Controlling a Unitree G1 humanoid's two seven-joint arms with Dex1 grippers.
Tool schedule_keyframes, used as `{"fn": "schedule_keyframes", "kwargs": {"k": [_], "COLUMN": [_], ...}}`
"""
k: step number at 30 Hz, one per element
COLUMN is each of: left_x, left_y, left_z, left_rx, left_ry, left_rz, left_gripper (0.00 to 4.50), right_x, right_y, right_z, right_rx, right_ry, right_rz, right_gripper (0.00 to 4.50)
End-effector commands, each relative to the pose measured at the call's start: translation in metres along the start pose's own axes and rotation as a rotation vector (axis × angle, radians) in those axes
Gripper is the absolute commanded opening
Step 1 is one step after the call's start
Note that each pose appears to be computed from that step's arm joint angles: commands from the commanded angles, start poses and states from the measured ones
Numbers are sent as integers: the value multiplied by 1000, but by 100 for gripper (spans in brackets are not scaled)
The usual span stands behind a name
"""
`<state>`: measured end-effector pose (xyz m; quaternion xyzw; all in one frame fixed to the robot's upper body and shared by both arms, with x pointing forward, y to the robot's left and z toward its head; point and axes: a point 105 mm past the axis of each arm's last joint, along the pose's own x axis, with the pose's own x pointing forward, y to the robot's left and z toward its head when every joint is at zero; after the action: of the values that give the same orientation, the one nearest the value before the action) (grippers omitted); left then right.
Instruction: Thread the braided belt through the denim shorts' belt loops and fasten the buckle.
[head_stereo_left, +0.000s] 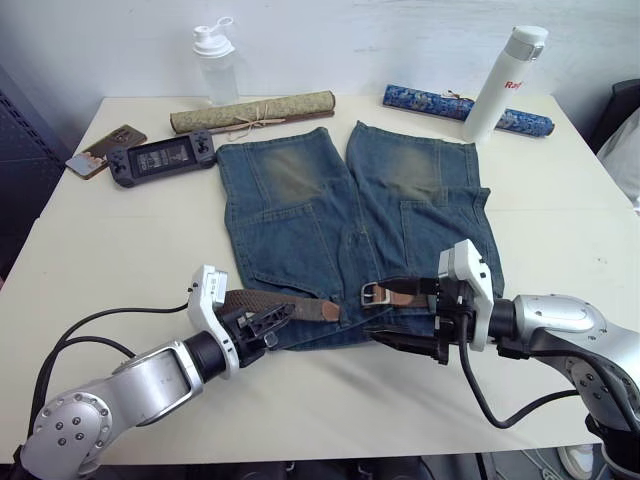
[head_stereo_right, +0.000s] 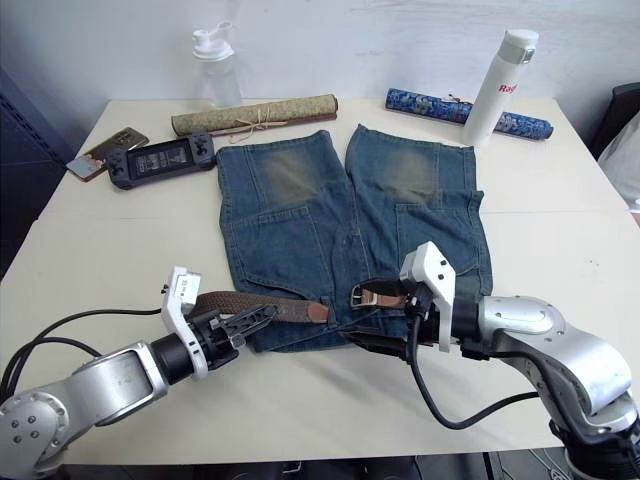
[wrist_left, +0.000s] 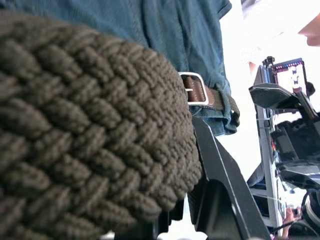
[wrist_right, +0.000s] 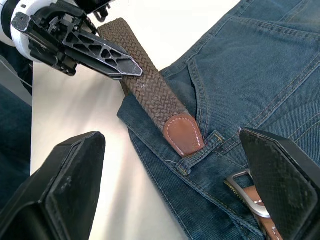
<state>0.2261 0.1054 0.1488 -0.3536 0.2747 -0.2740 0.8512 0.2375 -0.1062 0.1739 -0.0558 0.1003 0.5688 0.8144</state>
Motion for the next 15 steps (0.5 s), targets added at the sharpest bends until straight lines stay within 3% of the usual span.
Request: {"fn": "schedule_keyframes", "kwargs": {"k": [1,8,15], "left_x": [0,0,-1], "left_y": [-12,-10,-14], "left_z": [-1,4,2], "left_rx": [-27,-123,-150], "left_ry": [-32,-109,-122], "left_rz": [-8,76,96], "left_gripper": [0,0,0], "right_x": [2,1,2], "right_y": [11,11,8], "right_z": [6,4,5], "right_rx": [-26,-15,-20], "right_ry": [-30,-28,-31], "right_rz": [29,14,5], "right_gripper": [448,448,448]}}
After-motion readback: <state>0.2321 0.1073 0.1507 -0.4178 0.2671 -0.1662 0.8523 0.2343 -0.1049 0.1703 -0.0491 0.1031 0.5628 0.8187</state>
